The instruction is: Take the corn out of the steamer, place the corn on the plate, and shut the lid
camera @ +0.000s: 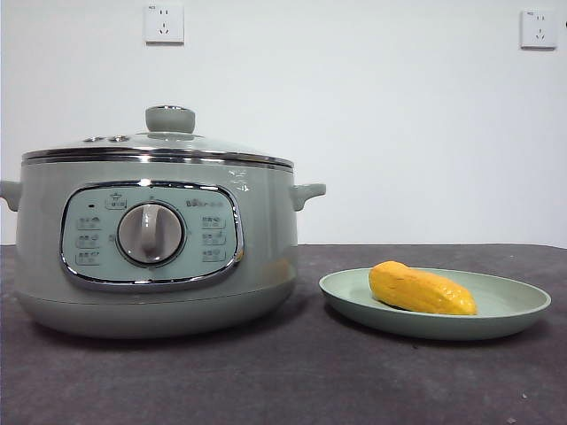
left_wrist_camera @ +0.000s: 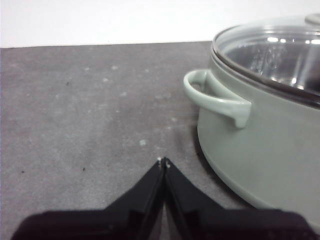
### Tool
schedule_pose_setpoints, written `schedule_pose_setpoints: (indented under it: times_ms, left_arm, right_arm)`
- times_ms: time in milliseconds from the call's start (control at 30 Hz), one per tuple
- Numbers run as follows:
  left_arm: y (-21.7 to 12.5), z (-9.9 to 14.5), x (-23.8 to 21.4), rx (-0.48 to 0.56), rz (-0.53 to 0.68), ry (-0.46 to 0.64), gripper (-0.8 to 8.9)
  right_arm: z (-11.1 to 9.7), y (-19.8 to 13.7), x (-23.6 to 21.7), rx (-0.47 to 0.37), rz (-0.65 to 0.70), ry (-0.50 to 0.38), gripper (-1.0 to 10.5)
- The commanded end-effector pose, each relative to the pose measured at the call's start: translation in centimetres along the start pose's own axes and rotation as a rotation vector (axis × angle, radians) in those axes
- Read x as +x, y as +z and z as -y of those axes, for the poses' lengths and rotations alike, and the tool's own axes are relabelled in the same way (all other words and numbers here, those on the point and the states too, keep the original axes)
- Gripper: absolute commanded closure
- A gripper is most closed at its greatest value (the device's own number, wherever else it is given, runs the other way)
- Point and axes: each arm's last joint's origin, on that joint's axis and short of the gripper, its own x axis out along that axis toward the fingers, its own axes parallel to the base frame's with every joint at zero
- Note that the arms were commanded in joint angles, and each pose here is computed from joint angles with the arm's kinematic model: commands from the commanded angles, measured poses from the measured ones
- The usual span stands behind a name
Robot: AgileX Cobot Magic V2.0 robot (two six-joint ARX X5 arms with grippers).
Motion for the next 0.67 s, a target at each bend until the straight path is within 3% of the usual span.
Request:
schedule_pose_setpoints:
  times_ms: [33,667]
  left_arm:
    - [-0.38,-0.07,0.08,-0.026,0.000,0.014,8.16]
    - [-0.36,-0.07,0.08,-0.025,0.003,0.015,8.16]
  right_arm:
    - [-0.01,-0.20,0.12,0.008,-0.005,0.001,9.4]
    - [-0.01,-0.20,0.12,0.008,-0.005,0.001,9.4]
